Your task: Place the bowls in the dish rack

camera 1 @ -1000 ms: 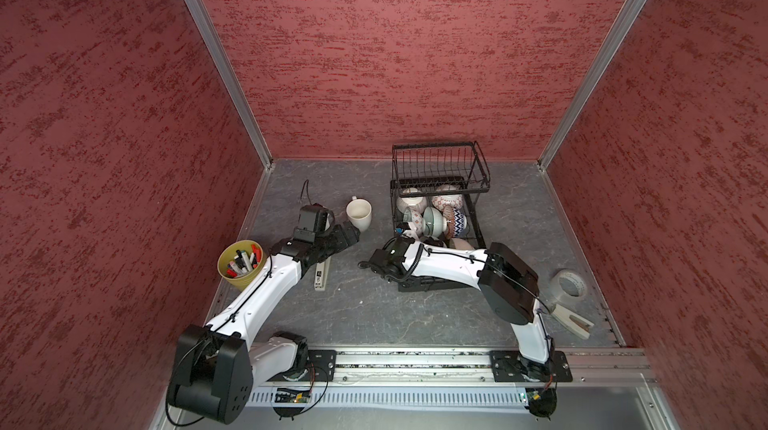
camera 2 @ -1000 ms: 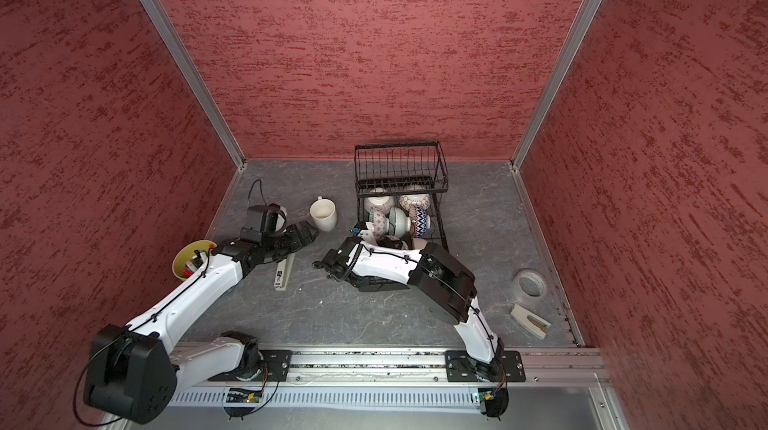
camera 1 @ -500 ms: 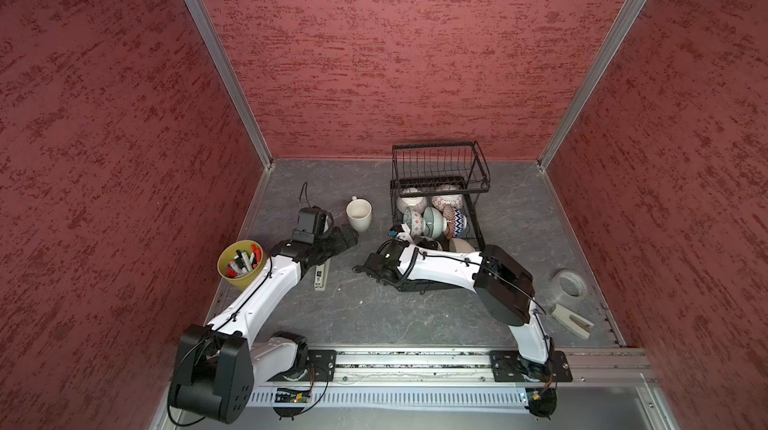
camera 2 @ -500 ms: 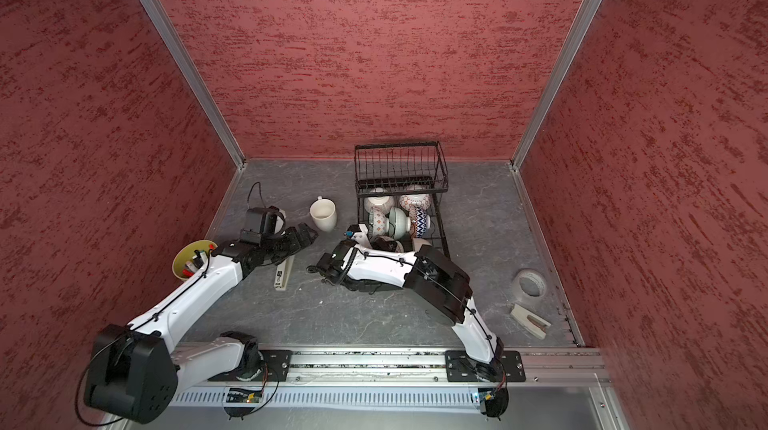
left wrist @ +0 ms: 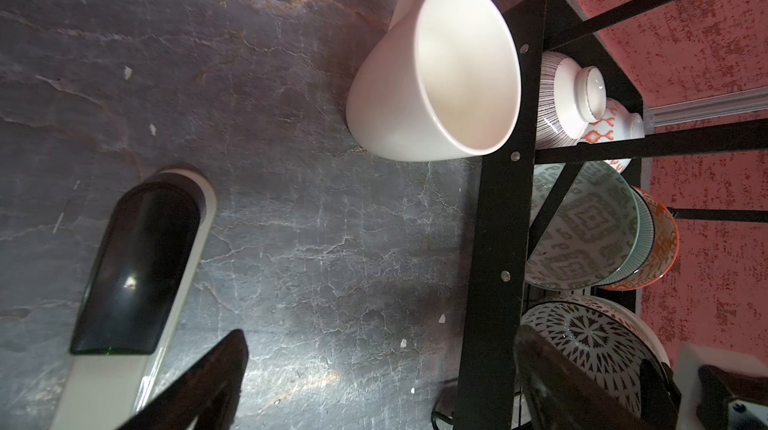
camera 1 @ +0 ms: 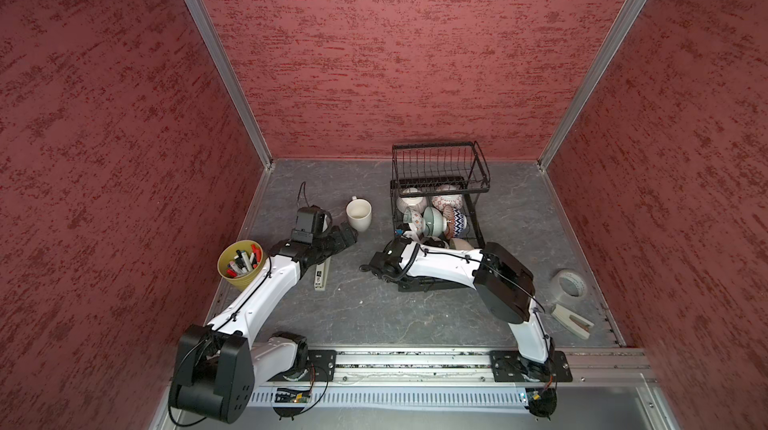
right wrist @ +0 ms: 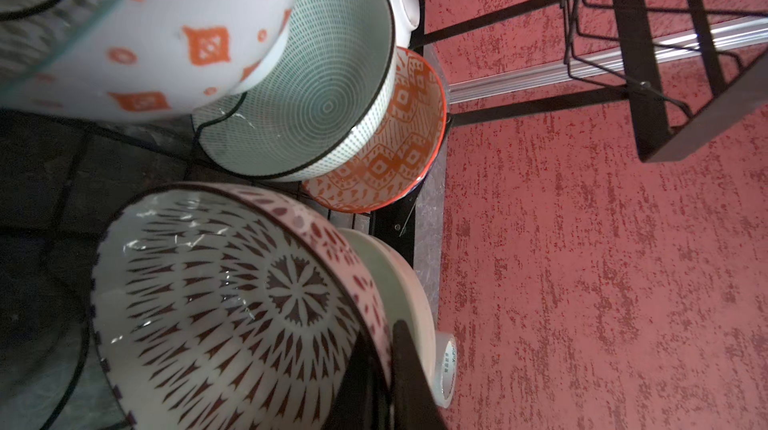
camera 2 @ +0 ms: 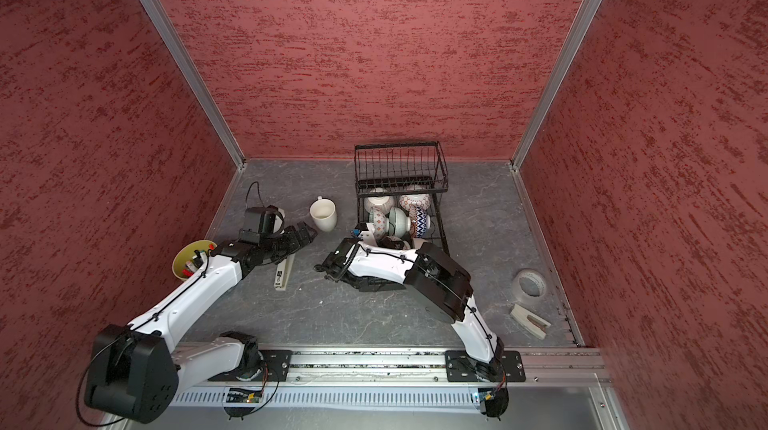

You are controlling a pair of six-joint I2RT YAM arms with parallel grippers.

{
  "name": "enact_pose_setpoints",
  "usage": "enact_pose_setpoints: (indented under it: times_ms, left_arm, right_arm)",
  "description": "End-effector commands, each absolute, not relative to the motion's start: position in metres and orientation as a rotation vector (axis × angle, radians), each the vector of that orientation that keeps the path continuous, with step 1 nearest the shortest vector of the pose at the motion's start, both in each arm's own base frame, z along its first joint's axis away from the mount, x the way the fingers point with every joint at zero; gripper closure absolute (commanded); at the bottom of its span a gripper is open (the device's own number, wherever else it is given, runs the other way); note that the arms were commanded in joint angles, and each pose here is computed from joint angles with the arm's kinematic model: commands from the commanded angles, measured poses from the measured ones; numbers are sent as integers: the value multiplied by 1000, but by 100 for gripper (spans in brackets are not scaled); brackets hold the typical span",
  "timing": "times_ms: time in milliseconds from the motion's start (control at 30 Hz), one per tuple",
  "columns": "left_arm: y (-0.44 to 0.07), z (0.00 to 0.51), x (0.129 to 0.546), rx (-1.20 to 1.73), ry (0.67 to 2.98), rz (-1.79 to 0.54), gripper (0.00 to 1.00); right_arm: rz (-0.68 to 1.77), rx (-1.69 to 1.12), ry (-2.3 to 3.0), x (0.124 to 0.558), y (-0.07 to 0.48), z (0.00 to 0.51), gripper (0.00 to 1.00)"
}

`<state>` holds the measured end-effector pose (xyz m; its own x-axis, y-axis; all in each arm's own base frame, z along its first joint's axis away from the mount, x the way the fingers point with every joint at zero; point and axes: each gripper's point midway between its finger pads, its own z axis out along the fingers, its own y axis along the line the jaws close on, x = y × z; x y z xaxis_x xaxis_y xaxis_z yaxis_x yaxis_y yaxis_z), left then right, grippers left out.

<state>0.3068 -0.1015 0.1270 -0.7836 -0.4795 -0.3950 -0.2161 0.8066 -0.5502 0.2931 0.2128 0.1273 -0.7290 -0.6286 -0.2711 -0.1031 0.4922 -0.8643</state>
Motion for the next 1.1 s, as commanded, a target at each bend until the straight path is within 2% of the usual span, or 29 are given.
enact_pose_setpoints:
  times_ms: [0, 567, 1067]
  left_arm:
    - [-101, 129, 312, -491, 2446, -665, 0]
    - [-100, 124, 314, -504, 2463, -663, 1]
    - [-97, 116, 316, -519, 2474, -662, 0]
  right_arm:
    - [-1236, -584, 2119, 296, 205, 140, 100]
    - [-1186, -672, 2172, 302, 232, 103, 100]
    - [-1035, -710, 2252, 307, 267, 86, 98]
